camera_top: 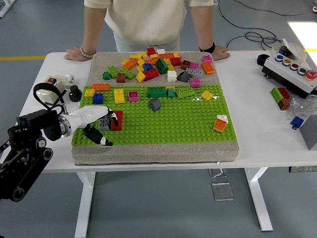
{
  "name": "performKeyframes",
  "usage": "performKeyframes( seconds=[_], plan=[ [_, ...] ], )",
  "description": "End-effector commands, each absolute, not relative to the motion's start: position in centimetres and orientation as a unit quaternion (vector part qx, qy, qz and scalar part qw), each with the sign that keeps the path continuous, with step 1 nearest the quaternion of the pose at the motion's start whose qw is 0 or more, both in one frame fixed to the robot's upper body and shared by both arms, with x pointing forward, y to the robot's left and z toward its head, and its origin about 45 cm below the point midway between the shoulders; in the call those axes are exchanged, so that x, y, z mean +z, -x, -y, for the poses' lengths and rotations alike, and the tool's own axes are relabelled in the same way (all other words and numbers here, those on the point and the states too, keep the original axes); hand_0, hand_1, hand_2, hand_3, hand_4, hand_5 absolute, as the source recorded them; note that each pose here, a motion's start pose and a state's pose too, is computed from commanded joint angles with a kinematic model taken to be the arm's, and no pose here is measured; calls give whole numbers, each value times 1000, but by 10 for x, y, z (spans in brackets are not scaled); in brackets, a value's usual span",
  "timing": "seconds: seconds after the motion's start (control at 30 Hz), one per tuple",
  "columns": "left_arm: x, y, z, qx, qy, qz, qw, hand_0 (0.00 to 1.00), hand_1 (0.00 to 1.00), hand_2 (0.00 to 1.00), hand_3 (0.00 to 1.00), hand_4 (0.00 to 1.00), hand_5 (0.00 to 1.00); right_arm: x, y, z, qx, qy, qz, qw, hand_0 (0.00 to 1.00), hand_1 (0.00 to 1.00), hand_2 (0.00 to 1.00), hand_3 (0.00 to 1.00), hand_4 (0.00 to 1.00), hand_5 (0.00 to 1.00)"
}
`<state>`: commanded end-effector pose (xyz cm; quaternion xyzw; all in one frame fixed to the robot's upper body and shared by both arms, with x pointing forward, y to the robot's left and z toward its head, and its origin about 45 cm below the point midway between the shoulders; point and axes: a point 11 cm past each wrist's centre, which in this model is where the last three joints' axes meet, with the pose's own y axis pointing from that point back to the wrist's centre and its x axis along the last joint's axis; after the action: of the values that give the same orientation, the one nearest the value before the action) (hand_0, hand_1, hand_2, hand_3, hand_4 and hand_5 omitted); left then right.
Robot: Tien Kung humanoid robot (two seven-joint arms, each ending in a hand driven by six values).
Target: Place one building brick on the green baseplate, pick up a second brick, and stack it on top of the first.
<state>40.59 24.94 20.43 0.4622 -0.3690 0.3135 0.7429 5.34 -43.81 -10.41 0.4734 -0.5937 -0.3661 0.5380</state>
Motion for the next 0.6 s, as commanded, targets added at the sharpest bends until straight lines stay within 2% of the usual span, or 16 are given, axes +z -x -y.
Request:
performKeyframes(
  seconds=[0.6],
  plan=[
    [212,-408,-249,322,-453,377,741,996,874,855,609,966,218,-104,-53,438,-367,-473,594,538,758,686,732,754,998,501]
  ],
)
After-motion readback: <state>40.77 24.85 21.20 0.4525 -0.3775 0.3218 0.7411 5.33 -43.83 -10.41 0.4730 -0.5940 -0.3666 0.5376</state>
